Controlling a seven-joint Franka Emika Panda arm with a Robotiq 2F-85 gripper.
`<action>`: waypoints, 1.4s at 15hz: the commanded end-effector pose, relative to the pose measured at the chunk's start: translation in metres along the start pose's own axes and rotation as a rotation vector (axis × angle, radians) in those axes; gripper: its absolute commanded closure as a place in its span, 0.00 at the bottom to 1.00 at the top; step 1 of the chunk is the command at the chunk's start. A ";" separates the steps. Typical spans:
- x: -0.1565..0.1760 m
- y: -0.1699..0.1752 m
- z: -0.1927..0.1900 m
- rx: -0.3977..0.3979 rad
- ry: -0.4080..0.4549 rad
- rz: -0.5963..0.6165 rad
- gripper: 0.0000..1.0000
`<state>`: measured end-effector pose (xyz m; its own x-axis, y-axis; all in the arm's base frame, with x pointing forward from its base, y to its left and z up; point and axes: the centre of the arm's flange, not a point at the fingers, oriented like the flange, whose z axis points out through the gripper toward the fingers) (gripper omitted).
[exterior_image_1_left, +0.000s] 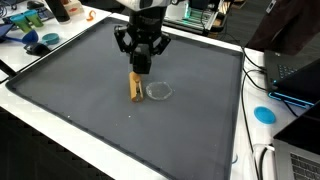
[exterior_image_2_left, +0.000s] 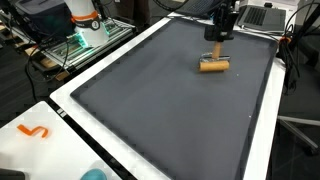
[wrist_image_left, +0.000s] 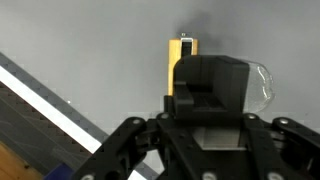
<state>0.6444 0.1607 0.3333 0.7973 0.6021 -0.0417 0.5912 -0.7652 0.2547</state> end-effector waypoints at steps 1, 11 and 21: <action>-0.011 -0.005 -0.025 -0.004 0.027 0.025 0.77; 0.005 -0.050 -0.096 0.023 0.101 -0.016 0.77; 0.014 -0.120 -0.150 -0.022 0.001 -0.153 0.77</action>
<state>0.5765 0.2817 0.4349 0.7097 0.7036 -0.0340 0.6890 -0.6833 0.2416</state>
